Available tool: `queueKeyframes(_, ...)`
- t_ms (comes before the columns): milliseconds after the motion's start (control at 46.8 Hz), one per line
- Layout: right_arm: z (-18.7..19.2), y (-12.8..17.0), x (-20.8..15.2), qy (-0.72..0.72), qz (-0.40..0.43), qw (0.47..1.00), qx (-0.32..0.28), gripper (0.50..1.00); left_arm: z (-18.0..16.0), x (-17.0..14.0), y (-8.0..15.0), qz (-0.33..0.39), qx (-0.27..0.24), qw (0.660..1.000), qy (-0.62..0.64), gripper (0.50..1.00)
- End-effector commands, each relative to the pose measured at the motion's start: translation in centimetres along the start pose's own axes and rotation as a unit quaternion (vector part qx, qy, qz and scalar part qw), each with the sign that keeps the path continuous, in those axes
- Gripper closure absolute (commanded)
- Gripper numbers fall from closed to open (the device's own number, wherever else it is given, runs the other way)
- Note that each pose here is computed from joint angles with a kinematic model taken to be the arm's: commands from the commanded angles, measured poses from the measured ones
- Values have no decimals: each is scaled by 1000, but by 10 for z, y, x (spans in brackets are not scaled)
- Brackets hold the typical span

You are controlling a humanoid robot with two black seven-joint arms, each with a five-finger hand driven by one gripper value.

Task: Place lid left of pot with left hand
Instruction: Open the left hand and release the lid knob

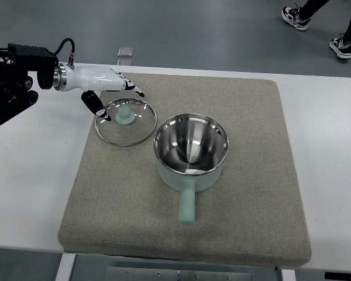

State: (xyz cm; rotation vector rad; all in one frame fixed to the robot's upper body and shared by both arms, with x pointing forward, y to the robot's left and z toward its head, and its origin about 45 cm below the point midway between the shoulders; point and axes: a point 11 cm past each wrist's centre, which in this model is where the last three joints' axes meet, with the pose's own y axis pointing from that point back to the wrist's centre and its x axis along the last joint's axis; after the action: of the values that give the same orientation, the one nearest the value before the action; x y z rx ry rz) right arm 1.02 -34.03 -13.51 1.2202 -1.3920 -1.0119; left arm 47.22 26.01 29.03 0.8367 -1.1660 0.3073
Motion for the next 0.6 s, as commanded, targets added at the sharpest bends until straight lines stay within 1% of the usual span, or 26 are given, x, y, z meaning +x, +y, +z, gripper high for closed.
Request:
queueKeyframes(0, 0, 0, 0, 0, 0, 1000, 0, 576, -8, 23, 7, 73, 6, 995, 60, 521)
queueKeyframes(128, 0, 0, 0, 0, 0, 1000, 0, 576, -22, 39, 14, 151, 15, 977, 152, 519)
queueKeyframes(257, 0, 0, 0, 0, -1, 1000, 0, 576, -40, 53, 24, 235, 35, 947, 214, 516)
queueKeyframes(342, 0, 0, 0, 0, 0, 1000, 0, 576, -48, 45, 27, 272, 47, 928, 252, 506)
queueKeyframes(535, 0, 0, 0, 0, 0, 1000, 0, 576, -54, 26, 21, 310, 55, 893, 322, 506)
queueKeyframes(577, 0, 0, 0, 0, 0, 1000, 0, 576, -53, 23, 17, 318, 55, 884, 339, 506)
